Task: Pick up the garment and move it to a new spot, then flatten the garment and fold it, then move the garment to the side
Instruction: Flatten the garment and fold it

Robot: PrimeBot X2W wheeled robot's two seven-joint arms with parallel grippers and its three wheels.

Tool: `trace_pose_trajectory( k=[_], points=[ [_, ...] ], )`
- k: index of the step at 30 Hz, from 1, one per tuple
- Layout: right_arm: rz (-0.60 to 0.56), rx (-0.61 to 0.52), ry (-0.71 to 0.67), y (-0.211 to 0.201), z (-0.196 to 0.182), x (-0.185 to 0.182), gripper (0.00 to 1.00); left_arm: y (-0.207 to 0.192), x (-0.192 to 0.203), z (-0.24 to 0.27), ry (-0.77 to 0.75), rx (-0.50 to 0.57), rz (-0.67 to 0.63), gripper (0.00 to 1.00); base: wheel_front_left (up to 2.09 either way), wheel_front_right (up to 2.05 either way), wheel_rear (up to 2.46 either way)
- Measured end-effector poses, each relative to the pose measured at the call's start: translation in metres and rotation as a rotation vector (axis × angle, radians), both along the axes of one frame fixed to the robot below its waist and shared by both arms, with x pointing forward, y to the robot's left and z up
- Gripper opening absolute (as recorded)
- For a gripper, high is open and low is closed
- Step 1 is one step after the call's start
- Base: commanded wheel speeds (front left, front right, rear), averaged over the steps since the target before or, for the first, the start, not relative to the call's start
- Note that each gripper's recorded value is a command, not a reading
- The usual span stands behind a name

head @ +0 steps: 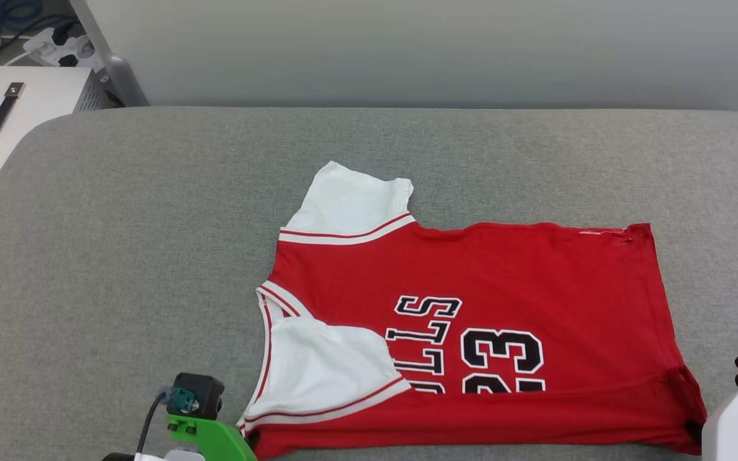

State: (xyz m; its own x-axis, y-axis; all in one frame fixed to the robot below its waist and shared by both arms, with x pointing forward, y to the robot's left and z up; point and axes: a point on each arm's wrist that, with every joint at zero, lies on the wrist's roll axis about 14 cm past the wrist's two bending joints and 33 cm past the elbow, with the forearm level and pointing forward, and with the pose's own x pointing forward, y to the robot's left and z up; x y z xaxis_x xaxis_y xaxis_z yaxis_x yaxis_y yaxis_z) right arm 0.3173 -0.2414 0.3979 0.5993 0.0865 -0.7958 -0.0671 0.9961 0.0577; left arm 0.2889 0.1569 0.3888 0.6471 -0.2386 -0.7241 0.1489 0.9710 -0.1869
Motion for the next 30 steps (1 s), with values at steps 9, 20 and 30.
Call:
trace_pose_trajectory(
  k=[9,20,30],
  points=[
    [-0.008,0.008,0.036,0.004,-0.014,-0.004,0.0,-0.003,-0.005,-0.021,0.071,0.004,-0.013,0.0,0.0,0.0,0.0],
    [-0.003,0.005,0.028,0.005,-0.024,0.0,0.15,0.0,-0.003,-0.029,0.083,0.015,-0.017,1.0,0.0,0.0,0.0],
    [0.008,0.018,-0.116,0.01,0.003,0.013,1.0,0.003,0.021,0.006,-0.118,0.005,0.011,1.0,0.0,0.0,0.0]
  ],
)
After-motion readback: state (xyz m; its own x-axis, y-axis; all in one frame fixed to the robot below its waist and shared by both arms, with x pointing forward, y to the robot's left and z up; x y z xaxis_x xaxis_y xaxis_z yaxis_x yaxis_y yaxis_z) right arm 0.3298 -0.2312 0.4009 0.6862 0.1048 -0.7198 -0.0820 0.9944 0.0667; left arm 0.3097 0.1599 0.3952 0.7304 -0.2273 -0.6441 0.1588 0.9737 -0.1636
